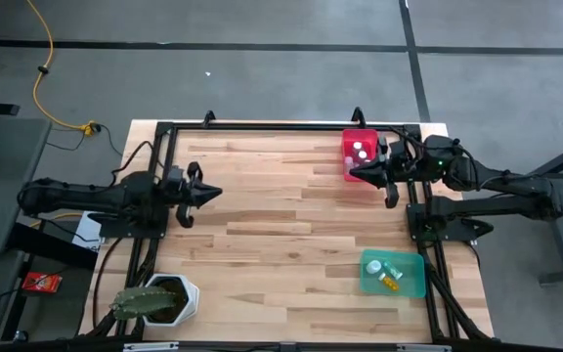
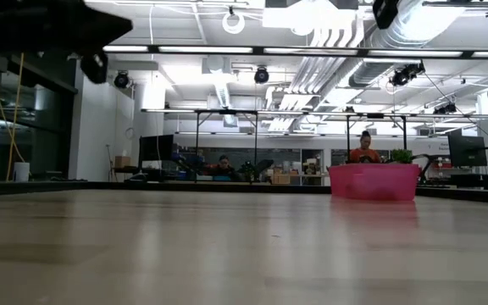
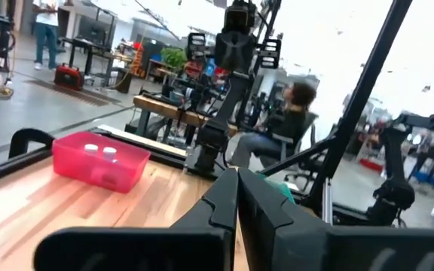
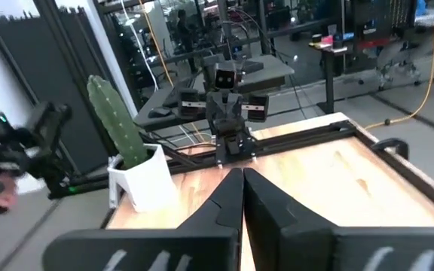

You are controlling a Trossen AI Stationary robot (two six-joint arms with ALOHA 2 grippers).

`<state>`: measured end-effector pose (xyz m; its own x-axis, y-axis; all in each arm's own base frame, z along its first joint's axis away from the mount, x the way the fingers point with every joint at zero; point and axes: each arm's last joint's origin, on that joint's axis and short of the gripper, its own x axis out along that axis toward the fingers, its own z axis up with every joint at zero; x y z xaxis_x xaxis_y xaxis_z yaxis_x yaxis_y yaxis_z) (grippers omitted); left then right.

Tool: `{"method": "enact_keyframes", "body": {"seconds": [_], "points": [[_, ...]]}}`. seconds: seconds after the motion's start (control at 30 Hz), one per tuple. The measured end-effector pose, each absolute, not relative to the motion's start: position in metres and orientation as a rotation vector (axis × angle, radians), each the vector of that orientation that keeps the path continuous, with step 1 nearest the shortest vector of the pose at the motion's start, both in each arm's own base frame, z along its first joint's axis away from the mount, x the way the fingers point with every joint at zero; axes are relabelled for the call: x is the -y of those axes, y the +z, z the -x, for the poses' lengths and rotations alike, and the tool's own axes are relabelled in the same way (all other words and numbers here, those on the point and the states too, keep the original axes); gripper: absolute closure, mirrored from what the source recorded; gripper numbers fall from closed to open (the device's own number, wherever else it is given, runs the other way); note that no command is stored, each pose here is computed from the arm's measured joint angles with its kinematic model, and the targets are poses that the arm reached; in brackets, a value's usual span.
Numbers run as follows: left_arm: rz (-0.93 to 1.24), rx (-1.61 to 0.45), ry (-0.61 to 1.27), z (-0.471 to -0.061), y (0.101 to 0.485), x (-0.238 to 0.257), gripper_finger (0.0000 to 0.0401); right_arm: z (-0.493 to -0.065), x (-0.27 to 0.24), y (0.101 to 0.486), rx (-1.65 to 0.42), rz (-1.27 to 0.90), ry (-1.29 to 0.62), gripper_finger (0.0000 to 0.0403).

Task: Pick and place medicine bottles into bin by pill shape (circle, oval)
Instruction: Return to Home Position

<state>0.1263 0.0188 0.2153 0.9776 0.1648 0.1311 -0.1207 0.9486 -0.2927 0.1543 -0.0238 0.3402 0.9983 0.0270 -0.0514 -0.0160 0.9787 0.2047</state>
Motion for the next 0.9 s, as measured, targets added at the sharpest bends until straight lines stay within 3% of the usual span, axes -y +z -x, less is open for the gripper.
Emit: {"method": "enact_keyframes", "body": {"seconds": [0.27, 0.67, 0.9], "points": [[0.354, 0.178, 0.152, -0.111, 0.183, -0.017, 0.0401, -0.154, 0.023, 0.34, -0.059, -0.304, 0.051, 0.0402], [0.403, 0.079, 0.195, -0.109, 0.173, -0.017, 0.0401, -0.132, 0.016, 0.339, -0.119, -0.374, 0.14, 0.0403], [0.456, 0.076, 0.193, -0.109, 0.172, -0.017, 0.0401, -0.102, 0.006, 0.298, -0.027, -0.446, 0.169, 0.0403]]}}
